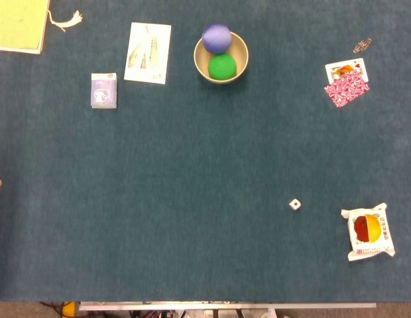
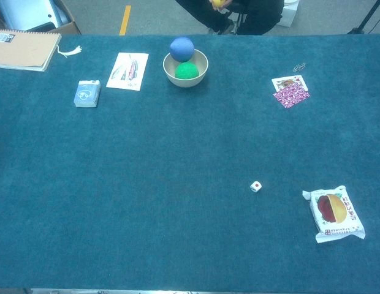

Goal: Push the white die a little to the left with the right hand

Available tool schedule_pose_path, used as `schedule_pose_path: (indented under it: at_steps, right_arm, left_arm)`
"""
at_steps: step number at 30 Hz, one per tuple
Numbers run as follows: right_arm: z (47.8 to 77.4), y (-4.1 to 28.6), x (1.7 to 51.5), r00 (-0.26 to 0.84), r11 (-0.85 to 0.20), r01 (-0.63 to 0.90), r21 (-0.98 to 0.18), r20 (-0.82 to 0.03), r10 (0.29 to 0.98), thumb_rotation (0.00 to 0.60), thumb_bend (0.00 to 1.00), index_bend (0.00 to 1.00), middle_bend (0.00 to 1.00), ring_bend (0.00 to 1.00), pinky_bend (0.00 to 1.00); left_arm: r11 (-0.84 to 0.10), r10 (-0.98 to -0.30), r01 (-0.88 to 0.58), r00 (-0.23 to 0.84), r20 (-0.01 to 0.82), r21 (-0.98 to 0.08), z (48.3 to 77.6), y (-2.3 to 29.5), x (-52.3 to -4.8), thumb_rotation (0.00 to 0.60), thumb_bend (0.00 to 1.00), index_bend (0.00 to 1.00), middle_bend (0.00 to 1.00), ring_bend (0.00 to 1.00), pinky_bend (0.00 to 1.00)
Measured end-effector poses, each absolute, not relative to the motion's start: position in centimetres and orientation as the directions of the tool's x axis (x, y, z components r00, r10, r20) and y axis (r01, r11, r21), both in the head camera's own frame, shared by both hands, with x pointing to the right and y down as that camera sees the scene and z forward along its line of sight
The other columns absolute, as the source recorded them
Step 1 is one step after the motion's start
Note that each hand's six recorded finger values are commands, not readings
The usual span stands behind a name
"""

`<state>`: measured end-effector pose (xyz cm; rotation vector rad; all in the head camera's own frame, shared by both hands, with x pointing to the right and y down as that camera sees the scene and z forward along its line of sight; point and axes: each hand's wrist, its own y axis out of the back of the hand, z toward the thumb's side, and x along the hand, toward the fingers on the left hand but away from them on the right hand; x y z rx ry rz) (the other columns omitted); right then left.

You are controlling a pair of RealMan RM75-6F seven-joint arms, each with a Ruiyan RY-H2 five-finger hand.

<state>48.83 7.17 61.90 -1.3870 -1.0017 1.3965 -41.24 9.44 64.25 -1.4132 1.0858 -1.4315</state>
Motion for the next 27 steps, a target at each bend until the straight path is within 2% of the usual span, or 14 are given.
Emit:
schedule_pose_path:
  at_steps: [18, 24, 27]
  right_arm:
    - [62.32, 6.92, 49.03, 0.031, -0.290, -0.046, -0.956, -0.292, 0.956, 0.600, 0.44, 0.43, 0.36, 0.29, 0.29]
    - [62.22, 7.35, 48.60, 0.046, -0.292, -0.048, -0.955, -0.294, 0.955, 0.600, 0.45, 0.43, 0.36, 0.29, 0.29]
    - [62.33, 7.50, 48.35, 0.054, -0.290, -0.054, -0.955, -0.293, 0.955, 0.600, 0.45, 0.40, 0.36, 0.29, 0.29]
  left_arm:
    - [-0.276, -0.960, -0.015, -0.041, 0.277, -0.961, 64.12, 9.51, -41.48, 0.600, 0.02, 0.40, 0.16, 0.08, 0.29]
    - [-0.284, -0.959, -0.013, -0.017, 0.284, -0.959, 64.28, 9.71, -40.97, 0.600, 0.02, 0.40, 0.16, 0.08, 0.29]
    - [-0.285, -0.958, -0.024, -0.016, 0.285, -0.958, 64.24, 9.71, -40.93, 0.600, 0.02, 0.40, 0.16, 0.08, 0.29]
